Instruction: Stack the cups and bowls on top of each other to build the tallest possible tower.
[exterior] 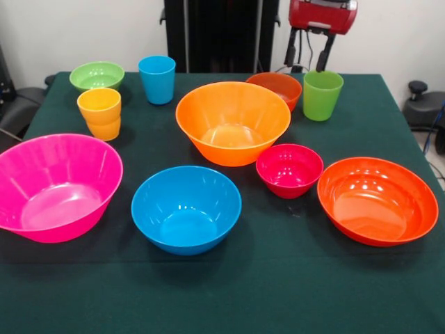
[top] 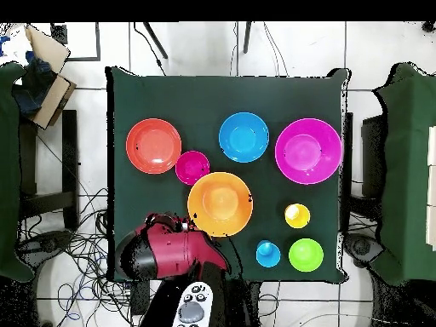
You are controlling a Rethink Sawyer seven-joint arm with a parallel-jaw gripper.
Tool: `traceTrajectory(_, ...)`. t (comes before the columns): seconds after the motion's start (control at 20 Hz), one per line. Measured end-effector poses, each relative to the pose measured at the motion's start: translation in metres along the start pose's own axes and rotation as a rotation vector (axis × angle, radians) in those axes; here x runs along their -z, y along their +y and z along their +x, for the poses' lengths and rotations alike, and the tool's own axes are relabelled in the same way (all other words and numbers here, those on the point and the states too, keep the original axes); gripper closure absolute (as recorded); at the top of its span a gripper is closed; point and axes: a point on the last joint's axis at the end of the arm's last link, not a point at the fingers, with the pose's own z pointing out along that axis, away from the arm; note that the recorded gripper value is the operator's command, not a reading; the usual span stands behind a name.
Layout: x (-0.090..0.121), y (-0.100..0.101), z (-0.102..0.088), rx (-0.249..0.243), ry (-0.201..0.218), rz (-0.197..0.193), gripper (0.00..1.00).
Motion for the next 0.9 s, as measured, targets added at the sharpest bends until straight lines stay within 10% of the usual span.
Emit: traceTrajectory(0.9,-0.029,0.004,0.022,0.037,-0.025,0.018,0.00)
